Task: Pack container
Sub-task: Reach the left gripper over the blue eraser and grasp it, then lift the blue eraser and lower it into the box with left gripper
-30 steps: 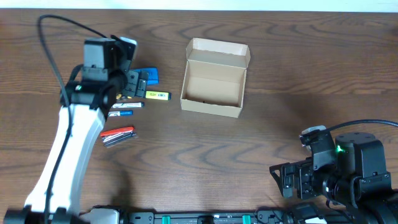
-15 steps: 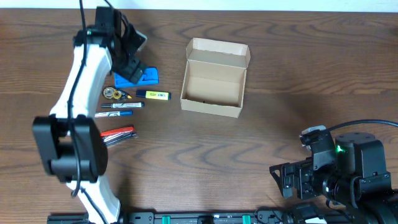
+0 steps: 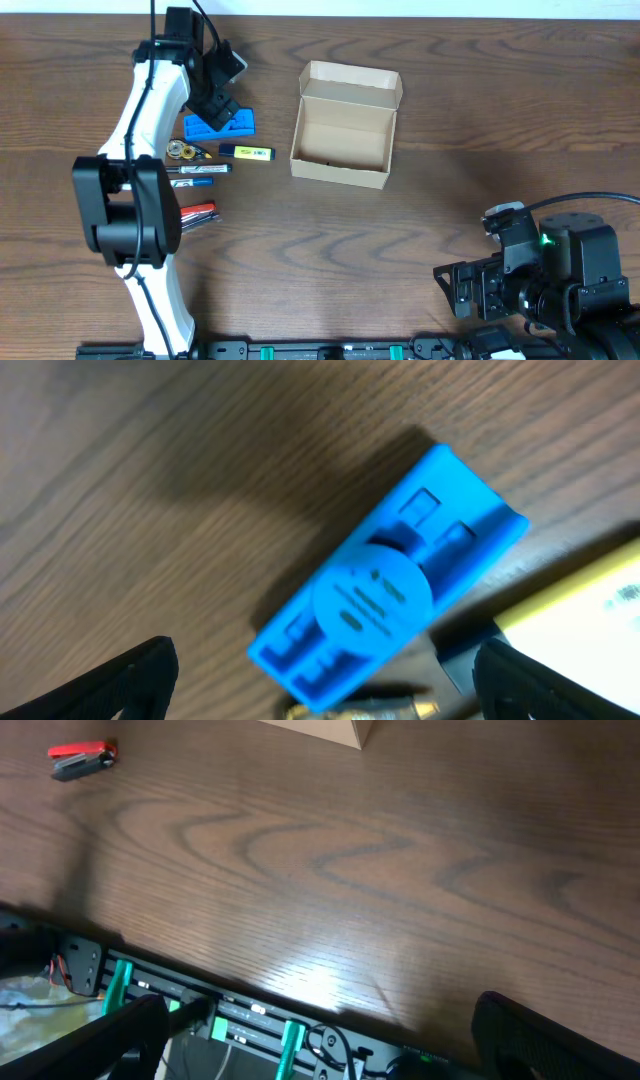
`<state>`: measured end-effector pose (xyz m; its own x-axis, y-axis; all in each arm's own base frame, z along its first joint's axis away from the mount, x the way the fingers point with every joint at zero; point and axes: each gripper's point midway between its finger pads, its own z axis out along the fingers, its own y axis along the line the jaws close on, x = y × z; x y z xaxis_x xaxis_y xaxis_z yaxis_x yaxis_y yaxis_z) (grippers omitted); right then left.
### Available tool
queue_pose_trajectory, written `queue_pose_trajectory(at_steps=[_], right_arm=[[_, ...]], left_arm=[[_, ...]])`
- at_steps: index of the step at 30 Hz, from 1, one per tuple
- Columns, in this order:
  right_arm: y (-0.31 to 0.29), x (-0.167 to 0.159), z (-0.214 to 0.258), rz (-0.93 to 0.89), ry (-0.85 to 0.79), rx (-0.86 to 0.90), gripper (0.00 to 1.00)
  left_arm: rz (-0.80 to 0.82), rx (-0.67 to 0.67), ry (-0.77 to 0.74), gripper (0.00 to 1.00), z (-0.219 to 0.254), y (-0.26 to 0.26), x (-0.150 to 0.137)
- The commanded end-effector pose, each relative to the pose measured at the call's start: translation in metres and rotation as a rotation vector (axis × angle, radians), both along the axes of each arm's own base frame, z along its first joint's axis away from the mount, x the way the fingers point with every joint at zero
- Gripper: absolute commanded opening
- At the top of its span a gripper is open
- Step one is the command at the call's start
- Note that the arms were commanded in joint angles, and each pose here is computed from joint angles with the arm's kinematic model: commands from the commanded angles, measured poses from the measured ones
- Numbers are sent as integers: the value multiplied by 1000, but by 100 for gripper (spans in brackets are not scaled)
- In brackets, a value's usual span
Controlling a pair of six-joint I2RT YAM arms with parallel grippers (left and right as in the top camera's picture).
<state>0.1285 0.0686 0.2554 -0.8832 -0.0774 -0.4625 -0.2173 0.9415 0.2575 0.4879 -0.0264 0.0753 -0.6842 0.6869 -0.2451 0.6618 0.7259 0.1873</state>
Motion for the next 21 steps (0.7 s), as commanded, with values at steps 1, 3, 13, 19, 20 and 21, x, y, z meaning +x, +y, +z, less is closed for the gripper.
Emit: queue_pose_trajectory(at_steps=[1, 3, 13, 19, 20, 21], right_arm=[[0, 1, 3, 6, -13, -1, 99], [0, 1, 3, 5, -13, -1, 99], [0, 1, 3, 6, -13, -1, 99], [0, 1, 3, 5, -13, -1, 99], [0, 1, 3, 6, -13, -1, 99], [0, 1, 3, 5, -13, -1, 99]], left_arm=[[-24, 11, 21, 95, -16, 1, 5], [-25, 8, 40, 95, -25, 1, 3], [-64, 19, 130, 95, -54, 1, -9], [-68, 28, 150, 96, -72, 2, -8], [-68, 29, 150, 95, -75, 2, -7], [-67, 29, 148, 95, -77, 2, -6]])
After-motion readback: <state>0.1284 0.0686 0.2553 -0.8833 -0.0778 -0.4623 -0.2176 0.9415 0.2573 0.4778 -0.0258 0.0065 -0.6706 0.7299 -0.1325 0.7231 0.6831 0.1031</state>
